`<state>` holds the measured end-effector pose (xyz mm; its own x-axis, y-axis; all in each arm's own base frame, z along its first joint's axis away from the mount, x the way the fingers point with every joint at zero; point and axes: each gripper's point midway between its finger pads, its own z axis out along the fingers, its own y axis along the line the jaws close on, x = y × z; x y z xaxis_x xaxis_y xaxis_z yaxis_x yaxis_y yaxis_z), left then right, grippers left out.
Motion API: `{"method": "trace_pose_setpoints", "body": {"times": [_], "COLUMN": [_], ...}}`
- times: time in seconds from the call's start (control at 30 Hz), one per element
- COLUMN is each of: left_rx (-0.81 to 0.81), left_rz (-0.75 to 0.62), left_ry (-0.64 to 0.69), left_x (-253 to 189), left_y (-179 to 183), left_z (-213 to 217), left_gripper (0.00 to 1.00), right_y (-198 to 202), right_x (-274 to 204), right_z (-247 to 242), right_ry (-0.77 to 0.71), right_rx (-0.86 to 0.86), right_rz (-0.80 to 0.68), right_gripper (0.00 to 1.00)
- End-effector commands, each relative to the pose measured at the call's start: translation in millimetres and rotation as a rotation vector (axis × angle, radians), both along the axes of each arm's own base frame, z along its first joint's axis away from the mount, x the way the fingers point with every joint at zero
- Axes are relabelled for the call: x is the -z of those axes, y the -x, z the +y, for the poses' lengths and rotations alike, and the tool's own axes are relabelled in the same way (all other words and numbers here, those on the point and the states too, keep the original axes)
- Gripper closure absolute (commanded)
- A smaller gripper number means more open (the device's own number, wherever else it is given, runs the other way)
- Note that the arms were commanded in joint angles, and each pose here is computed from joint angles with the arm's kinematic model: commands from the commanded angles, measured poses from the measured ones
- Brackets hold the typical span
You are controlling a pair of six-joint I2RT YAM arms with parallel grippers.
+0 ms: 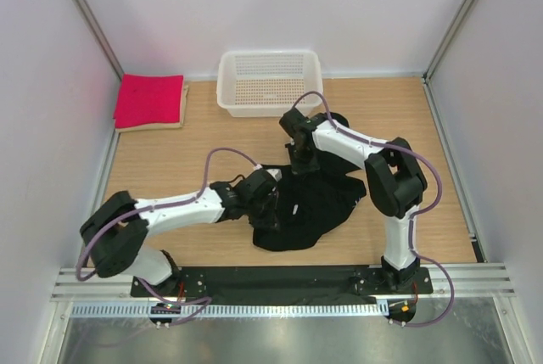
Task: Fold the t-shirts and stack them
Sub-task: Flatten the tshirt out
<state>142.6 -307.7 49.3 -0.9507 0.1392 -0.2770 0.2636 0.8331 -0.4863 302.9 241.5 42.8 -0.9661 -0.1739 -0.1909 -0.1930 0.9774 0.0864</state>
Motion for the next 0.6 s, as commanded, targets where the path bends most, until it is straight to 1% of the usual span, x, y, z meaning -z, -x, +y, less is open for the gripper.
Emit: {"method": "trace_pose_setpoints", "body": {"times": [0.0, 0.03, 0.07, 0.1, 0.13, 0.17, 0.2, 0.23, 0.3, 0.33, 0.37, 0.4, 0.43, 0.47, 0.5, 0.53, 0.57], "left_rx": [-0.093, -0.123, -0.157, -0.211, -0.245, -0.283, -0.343, -0.381, -0.429, -0.488, -0.521, -0.539, -0.577, -0.607, -0.631, -0.652, -0.69], "left_rz": [-0.226, -0.271, -0.329, -0.409, -0.482, -0.53, -0.601, -0.654, -0.722, -0.776, -0.822, -0.85, -0.886, -0.931, -0.958, -0.986, -1.041], "left_ry": [-0.028, -0.048, -0.061, -0.087, -0.074, -0.076, -0.101, -0.068, -0.094, -0.085, -0.057, -0.048, -0.039, 0.009, 0.034, 0.054, 0.102], "left_x": [-64.1, -76.7, -92.9, -116.4, -145.9, -164.7, -186.4, -217.3, -243.3, -264.9, -289.9, -303.2, -317.2, -342.9, -356.3, -368.2, -393.6], "left_y": [-29.5, -35.4, -42.1, -48.6, -56.5, -60.8, -63.8, -66.4, -66.4, -67.0, -65.8, -63.7, -63.4, -57.3, -55.3, -52.8, -48.0], "left_z": [23.9, 33.8, 44.3, 65.4, 73.9, 84.8, 109.1, 117.2, 142.6, 159.4, 170.8, 180.2, 191.3, 205.7, 213.4, 221.8, 236.3], "left_gripper": [1.0, 1.0, 1.0, 1.0, 1.0, 1.0, 1.0, 1.0, 1.0, 1.0, 1.0, 1.0, 1.0, 1.0, 1.0, 1.0, 0.99], "right_y": [9.2, 14.7, 17.8, 20.6, 24.7, 29.1, 34.3, 40.2, 57.9, 68.1, 87.6, 99.3, 109.8, 122.9, 147.6, 158.3, 171.5], "right_x": [-63.9, -85.0, -95.6, -107.0, -123.4, -145.7, -167.3, -182.0, -217.6, -242.2, -258.4, -275.1, -302.0, -317.1, -332.6, -365.2, -382.4], "right_z": [9.4, 9.7, 10.0, 11.0, 12.6, 13.8, 22.2, 24.7, 36.2, 49.4, 64.9, 72.9, 85.6, 95.0, 109.1, 116.4, 122.4], "right_ry": [-0.085, -0.102, -0.112, -0.127, -0.151, -0.196, -0.262, -0.297, -0.385, -0.473, -0.531, -0.584, -0.66, -0.711, -0.756, -0.837, -0.893], "right_rx": [-0.064, -0.078, -0.09, -0.105, -0.117, -0.128, -0.149, -0.158, -0.198, -0.222, -0.275, -0.292, -0.326, -0.343, -0.411, -0.448, -0.476], "right_rz": [-0.074, -0.097, -0.113, -0.131, -0.151, -0.19, -0.21, -0.22, -0.259, -0.267, -0.268, -0.277, -0.314, -0.309, -0.311, -0.361, -0.363], "right_gripper": [0.94, 0.95, 0.95, 0.95, 0.96, 0.96, 0.96, 0.96, 0.97, 0.97, 0.98, 0.98, 0.99, 0.99, 0.99, 0.99, 0.99]}}
